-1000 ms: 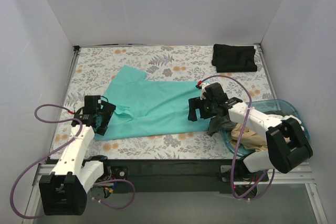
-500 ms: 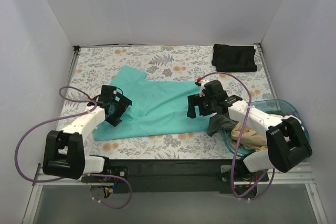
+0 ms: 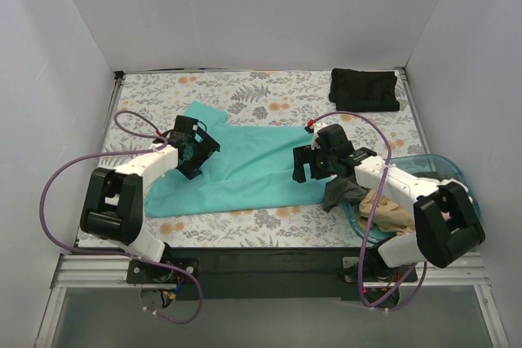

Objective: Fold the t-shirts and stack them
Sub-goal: Fold the tshirt

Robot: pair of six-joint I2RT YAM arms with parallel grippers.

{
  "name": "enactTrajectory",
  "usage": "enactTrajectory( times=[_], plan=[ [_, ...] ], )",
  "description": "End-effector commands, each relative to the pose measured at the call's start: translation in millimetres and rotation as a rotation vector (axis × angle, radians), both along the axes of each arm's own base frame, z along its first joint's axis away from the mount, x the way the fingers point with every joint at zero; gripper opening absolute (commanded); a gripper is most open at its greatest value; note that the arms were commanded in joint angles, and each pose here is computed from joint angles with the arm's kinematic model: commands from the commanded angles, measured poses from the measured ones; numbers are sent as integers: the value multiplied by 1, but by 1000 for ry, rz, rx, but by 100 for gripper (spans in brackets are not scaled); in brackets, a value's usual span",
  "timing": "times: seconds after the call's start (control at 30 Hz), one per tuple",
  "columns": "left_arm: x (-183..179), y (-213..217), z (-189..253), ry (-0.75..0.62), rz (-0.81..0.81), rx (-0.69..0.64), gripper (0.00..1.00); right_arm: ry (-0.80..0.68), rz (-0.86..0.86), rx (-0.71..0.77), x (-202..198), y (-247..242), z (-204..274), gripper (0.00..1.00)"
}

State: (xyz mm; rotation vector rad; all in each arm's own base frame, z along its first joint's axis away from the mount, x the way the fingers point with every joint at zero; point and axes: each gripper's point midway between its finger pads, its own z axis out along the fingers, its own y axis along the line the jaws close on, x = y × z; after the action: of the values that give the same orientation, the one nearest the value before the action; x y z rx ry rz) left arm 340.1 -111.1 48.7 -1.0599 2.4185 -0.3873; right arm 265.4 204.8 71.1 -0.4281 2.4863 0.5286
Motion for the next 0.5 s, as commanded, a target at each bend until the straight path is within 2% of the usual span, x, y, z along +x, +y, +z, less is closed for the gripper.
enactTrajectory(
  times=[0.0, 0.27, 0.47],
  plan=[
    [11, -7, 6, -23, -38, 7, 98, -33, -8, 2, 11, 3, 12, 98],
    [4, 6, -9, 51, -21, 91, 98, -30, -12, -2, 11, 1, 12, 98],
    [13, 9, 15, -8, -35, 118, 98, -80, -11, -1, 20, 3, 28, 98]
  ],
)
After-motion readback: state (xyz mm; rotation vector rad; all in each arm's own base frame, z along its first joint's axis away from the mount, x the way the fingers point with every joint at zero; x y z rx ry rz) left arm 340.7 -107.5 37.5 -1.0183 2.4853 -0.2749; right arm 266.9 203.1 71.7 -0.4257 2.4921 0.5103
